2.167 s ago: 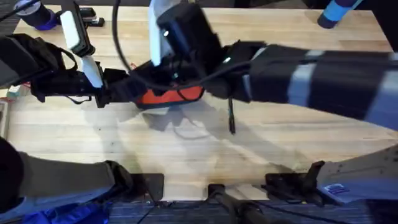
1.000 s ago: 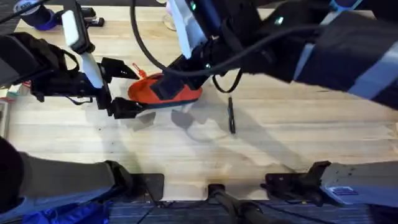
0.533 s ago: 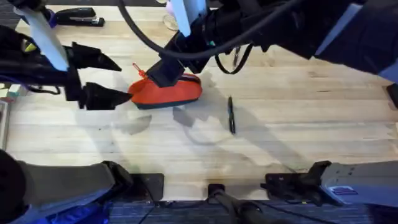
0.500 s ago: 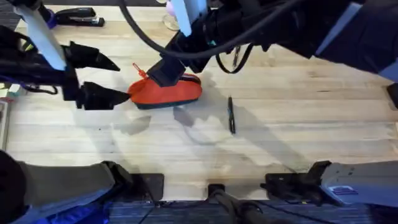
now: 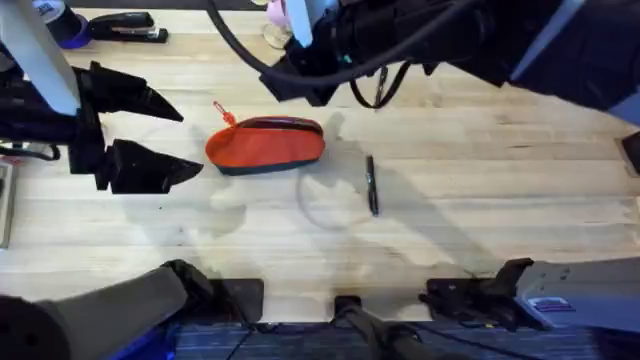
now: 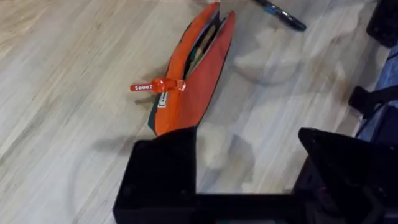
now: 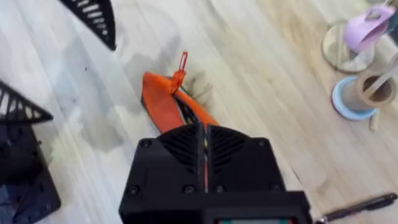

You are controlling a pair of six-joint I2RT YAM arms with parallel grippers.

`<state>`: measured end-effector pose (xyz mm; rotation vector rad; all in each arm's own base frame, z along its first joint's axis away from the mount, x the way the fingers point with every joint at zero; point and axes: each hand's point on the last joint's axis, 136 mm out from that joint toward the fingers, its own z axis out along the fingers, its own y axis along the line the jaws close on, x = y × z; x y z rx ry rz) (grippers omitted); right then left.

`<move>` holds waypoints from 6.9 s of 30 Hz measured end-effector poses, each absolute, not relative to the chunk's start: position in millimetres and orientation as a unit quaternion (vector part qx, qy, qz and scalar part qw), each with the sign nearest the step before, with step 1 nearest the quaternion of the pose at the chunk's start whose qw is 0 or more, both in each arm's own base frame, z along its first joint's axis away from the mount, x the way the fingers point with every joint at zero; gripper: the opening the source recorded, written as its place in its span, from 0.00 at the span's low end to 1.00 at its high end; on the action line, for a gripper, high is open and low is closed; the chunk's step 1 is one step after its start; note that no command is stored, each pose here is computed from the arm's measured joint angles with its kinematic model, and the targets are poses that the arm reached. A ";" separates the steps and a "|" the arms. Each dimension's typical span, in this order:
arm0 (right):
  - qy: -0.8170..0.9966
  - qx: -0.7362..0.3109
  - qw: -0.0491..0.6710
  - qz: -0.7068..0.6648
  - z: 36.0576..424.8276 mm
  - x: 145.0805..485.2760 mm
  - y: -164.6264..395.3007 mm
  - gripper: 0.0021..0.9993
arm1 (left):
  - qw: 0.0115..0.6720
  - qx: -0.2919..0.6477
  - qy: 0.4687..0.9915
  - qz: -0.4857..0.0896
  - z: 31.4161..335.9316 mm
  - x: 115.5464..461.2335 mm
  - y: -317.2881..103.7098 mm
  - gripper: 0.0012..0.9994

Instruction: Unzip the bag, pick up the pens from the table one at a time and place them inside, then zip the bag closed.

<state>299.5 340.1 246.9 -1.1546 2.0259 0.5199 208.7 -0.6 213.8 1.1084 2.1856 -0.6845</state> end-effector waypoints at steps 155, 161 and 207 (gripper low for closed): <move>0.942 -0.049 0.317 0.096 206.5 406.7 153.5 1.00 | 0.281 0.427 0.826 -0.239 211.9 203.4 2.5 0.99; 0.938 0.027 0.330 0.104 211.5 417.0 142.0 1.00 | 0.281 0.427 0.826 -0.239 211.8 203.5 2.5 0.99; 0.959 0.149 0.241 0.012 76.2 449.8 125.2 1.00 | 0.281 0.427 0.826 -0.239 211.8 203.5 2.5 0.99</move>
